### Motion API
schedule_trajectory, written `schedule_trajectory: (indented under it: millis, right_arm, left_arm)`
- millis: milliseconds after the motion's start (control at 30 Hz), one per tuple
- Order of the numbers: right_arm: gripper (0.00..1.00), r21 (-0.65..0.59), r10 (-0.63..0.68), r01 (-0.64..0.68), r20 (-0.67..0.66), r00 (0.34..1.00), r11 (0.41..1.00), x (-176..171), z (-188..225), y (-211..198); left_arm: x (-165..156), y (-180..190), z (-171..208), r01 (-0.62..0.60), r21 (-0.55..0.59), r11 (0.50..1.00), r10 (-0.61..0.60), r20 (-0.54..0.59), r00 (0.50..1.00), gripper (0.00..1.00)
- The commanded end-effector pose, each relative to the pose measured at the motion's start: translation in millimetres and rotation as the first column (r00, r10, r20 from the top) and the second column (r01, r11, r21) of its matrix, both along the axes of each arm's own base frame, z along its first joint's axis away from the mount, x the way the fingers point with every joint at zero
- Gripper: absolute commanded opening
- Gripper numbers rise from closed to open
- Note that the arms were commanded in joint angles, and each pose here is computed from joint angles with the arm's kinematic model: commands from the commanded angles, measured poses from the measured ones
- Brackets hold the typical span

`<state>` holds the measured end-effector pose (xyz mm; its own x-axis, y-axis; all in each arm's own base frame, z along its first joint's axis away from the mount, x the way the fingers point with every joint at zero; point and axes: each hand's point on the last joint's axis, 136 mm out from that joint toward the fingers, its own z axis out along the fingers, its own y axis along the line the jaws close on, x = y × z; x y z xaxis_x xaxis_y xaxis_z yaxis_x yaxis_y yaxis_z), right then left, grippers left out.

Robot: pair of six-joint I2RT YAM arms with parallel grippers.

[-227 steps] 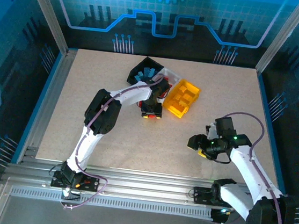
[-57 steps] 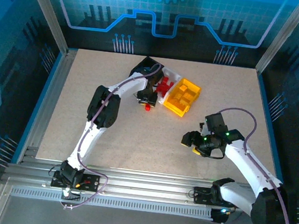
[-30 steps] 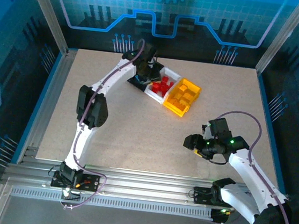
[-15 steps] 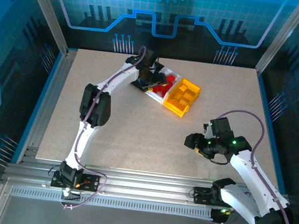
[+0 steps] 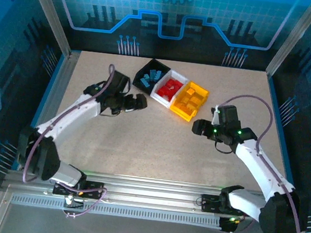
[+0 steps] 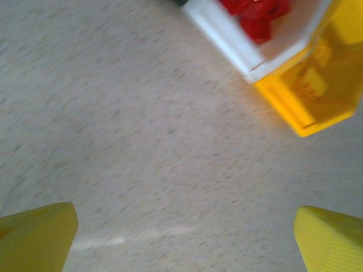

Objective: Sort the legos into containers by color

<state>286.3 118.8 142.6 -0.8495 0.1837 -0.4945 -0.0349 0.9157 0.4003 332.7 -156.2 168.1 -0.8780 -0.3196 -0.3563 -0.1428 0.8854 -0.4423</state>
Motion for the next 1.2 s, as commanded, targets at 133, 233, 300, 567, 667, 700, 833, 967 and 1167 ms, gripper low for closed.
schedule_trajectory:
  millis: [133, 233, 300, 567, 667, 700, 833, 967, 1167]
  right_arm:
    - [0.81, -0.249, 0.111, -0.044, 0.262, 0.959, 0.968, 43.0, 21.0, -30.0]
    - [0.81, -0.201, 0.058, 0.003, 0.294, 0.954, 0.98, 44.6, 23.8, -45.0]
    - [0.81, -0.183, 0.037, 0.021, 0.306, 0.951, 0.983, 43.6, 23.6, -51.9]
    - [0.81, -0.185, 0.004, 0.062, 0.337, 0.942, 0.981, 37.1, 14.0, -76.3]
    - [0.81, -0.193, -0.028, 0.099, 0.341, 0.94, 0.976, 40.3, 10.2, -90.1]
    - [0.81, -0.197, -0.034, 0.108, 0.344, 0.938, 0.974, 42.0, 10.0, -93.9]
    - [0.81, -0.226, -0.029, 0.126, 0.387, 0.921, 0.966, 50.2, 13.6, -106.3]
    - [0.82, -0.214, -0.041, 0.148, 0.435, 0.9, 0.966, 58.8, 5.9, -111.8]
    - [0.81, -0.215, 0.008, 0.124, 0.525, 0.851, 0.969, 88.6, -1.8, -107.5]
  left_arm:
    - [7.3, 34.3, -2.6, -0.133, 0.093, 0.987, 0.12, 0.131, 0.984, 0.99]
    - [17.1, 38.2, 11.1, -0.132, 0.117, 0.984, 0.105, 0.214, 0.971, 0.99]
    - [21.9, 38.1, 20.1, -0.12, 0.122, 0.985, 0.084, 0.27, 0.959, 0.99]
    - [35.1, 37.7, 42.8, -0.087, 0.141, 0.986, 0.008, 0.484, 0.875, 0.99]
    - [35.1, 41.7, 44.3, -0.084, 0.182, 0.98, -0.022, 0.518, 0.855, 0.99]
    - [34.4, 43.6, 43.2, -0.092, 0.187, 0.978, -0.019, 0.519, 0.854, 0.99]
    - [25.1, 49.2, 41.9, -0.081, 0.228, 0.97, -0.051, 0.522, 0.852, 0.99]
    - [9.0, 64.4, 28.1, -0.095, 0.297, 0.95, -0.076, 0.516, 0.853, 0.99]
    - [-10.5, 94.9, 23.0, -0.178, 0.339, 0.924, -0.062, 0.59, 0.805, 0.99]
